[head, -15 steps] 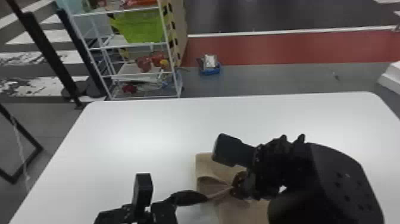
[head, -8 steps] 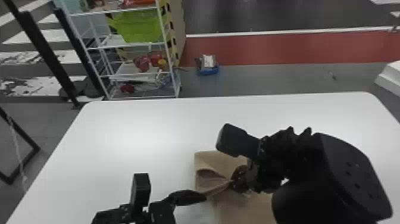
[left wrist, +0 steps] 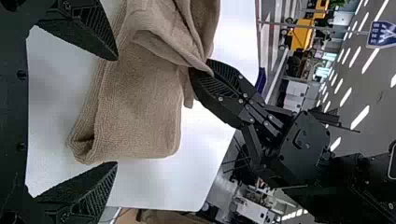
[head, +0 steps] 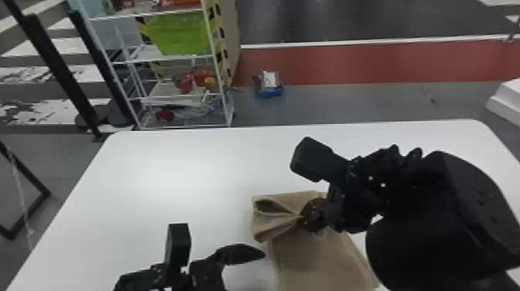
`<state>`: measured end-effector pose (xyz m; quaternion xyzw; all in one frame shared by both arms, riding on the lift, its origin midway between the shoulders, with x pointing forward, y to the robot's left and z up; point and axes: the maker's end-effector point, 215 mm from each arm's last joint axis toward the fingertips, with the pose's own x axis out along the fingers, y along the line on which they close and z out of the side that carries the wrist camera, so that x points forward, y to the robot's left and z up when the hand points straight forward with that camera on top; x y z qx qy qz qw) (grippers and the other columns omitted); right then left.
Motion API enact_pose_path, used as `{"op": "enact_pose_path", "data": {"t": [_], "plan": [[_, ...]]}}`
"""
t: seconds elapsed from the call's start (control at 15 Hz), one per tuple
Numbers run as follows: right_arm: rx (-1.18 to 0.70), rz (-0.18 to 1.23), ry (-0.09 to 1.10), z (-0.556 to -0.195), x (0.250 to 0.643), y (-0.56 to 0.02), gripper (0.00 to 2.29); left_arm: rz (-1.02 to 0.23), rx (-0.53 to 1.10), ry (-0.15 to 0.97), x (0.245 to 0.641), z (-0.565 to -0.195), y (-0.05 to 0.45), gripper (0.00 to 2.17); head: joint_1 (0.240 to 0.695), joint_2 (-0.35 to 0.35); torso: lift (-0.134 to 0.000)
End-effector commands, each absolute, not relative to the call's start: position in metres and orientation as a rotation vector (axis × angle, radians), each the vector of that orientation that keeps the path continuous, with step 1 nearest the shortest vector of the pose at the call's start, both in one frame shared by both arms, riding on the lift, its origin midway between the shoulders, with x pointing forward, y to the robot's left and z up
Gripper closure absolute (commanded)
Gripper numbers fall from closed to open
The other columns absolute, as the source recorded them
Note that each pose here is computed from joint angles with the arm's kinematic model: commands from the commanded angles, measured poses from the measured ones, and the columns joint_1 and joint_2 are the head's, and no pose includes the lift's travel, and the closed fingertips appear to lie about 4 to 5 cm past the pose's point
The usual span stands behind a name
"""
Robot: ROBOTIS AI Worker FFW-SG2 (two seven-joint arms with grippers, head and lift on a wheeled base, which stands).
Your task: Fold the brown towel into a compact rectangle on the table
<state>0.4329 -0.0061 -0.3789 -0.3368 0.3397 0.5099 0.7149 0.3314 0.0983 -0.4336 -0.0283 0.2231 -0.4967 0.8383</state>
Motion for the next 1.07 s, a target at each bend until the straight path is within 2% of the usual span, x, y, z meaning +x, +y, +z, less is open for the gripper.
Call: {"op": "enact_pose_path", "data": {"t": [0.0,0.4,0.53,0.73,1.0], "plan": [[-0.722,1.124,0.724,-0.365,0.441,-0.011,1.18,-1.045,-0.074,0.450,0.334,-0.426,0.099,0.09,0.695,0.137,-0.123],[-0.694,1.101,0.648,-0.335,0.463,-0.029,1.18,-1.003,-0.132,0.445,0.353,-0.415,0.094,0.08,0.695,0.107,-0.123],[-0.685,1.103,0.626,-0.327,0.465,-0.033,1.18,-0.942,-0.120,0.445,0.372,-0.423,0.095,0.08,0.695,0.097,-0.123],[-0.679,1.100,0.611,-0.321,0.464,-0.034,1.18,-0.942,-0.169,0.429,0.379,-0.422,0.089,0.09,0.695,0.090,-0.123],[-0.668,1.096,0.588,-0.312,0.461,-0.037,1.18,-0.853,-0.125,0.434,0.399,-0.430,0.099,0.09,0.695,0.074,-0.123]]}}
